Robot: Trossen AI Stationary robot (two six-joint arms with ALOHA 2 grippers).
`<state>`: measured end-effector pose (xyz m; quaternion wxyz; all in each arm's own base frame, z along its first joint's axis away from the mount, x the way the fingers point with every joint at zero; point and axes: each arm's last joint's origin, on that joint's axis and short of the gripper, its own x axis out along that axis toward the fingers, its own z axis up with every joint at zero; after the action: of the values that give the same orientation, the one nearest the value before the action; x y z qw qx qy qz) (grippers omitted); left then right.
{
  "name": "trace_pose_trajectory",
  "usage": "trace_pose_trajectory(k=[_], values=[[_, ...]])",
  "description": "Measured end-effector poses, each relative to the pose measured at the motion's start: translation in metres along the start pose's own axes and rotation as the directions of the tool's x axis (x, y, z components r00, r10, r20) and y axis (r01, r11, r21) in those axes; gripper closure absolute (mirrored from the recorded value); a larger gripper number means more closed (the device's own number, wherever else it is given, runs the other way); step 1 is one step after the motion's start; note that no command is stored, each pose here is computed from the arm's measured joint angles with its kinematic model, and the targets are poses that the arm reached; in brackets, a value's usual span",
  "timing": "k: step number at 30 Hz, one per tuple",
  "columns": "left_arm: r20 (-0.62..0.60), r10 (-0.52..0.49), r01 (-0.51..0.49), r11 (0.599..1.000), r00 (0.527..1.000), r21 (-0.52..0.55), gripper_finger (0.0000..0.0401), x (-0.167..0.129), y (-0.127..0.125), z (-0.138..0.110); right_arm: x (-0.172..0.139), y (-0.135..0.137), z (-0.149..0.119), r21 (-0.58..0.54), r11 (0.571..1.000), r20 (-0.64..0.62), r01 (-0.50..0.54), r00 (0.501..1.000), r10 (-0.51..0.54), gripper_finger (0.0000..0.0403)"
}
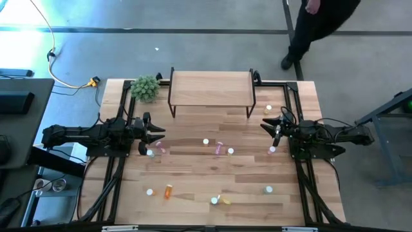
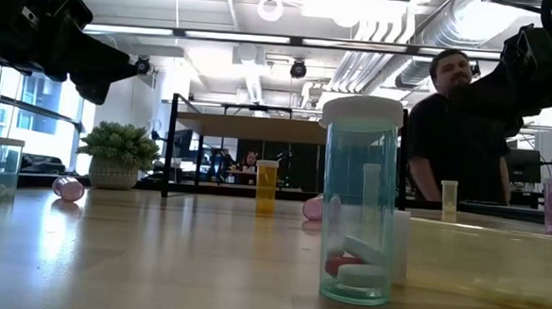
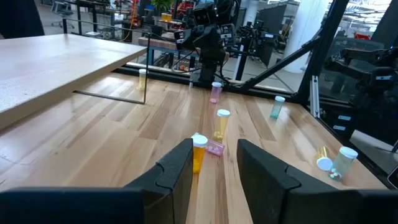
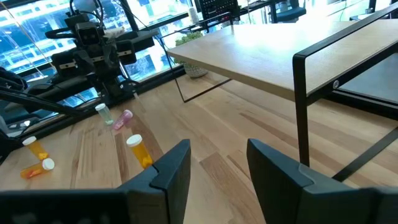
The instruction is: Pick and place medicine bottles onto shelf by color
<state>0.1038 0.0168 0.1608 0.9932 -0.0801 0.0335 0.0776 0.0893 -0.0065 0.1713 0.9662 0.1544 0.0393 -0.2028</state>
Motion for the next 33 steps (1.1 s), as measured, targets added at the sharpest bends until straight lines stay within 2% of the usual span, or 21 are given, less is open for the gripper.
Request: trace_pose_trajectory(k=[33], values=[[0.0,0.0,0.0,1.0,1.0,0.0,0.0288,0.0,0.0,0.0001,0.0,0.0,-0.0001,0.0,1.0,0.0,0.0,1.0,0.0,0.0253]])
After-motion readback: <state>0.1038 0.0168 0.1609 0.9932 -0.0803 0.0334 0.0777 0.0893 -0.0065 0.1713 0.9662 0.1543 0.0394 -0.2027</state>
